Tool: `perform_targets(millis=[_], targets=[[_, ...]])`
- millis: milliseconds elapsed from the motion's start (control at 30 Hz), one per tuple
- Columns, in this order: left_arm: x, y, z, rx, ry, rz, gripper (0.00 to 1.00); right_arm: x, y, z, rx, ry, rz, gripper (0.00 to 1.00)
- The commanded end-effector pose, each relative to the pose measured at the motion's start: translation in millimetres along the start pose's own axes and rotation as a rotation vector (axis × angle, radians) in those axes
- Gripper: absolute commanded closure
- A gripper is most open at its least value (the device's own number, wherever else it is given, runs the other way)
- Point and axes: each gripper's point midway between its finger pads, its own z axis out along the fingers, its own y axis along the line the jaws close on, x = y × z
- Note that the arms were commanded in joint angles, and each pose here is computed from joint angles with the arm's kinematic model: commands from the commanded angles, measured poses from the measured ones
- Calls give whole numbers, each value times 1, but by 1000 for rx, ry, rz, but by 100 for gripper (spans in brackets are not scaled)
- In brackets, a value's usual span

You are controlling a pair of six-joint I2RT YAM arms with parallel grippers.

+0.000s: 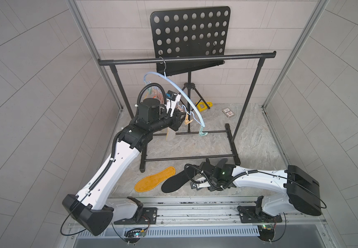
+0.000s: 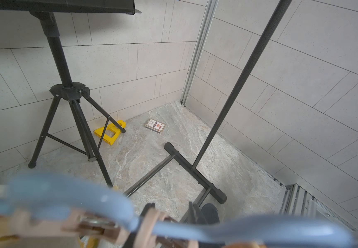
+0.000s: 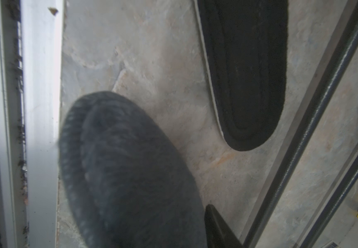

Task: Take the shoe insoles off the hanger
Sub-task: Place the insole at the center of the board.

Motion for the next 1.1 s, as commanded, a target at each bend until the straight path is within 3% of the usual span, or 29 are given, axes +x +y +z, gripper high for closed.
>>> perform_targets(millis=[0,267,400,633,900,1067], targets=[[-5,1,-5,-10,-14,20,74,-14,0,-6,-3,-70,47,46],[-4,0,-7,-11,-13,21,74,-27,-2,-8,-20,-100,58,40],[-3,0,-7,-11,-12,20,74,-37,-13,-26,18,-173,87,39],[0,3,-7,-23,-8,20,74,-26,-53,-77,108,-405,456,39],[0,4,-5,-26,-7,14,74,56,-68,-119,294,-567,903,37],[1,4,-3,-23,-1,12,74,97,-49,-126,386,-574,1035,36]])
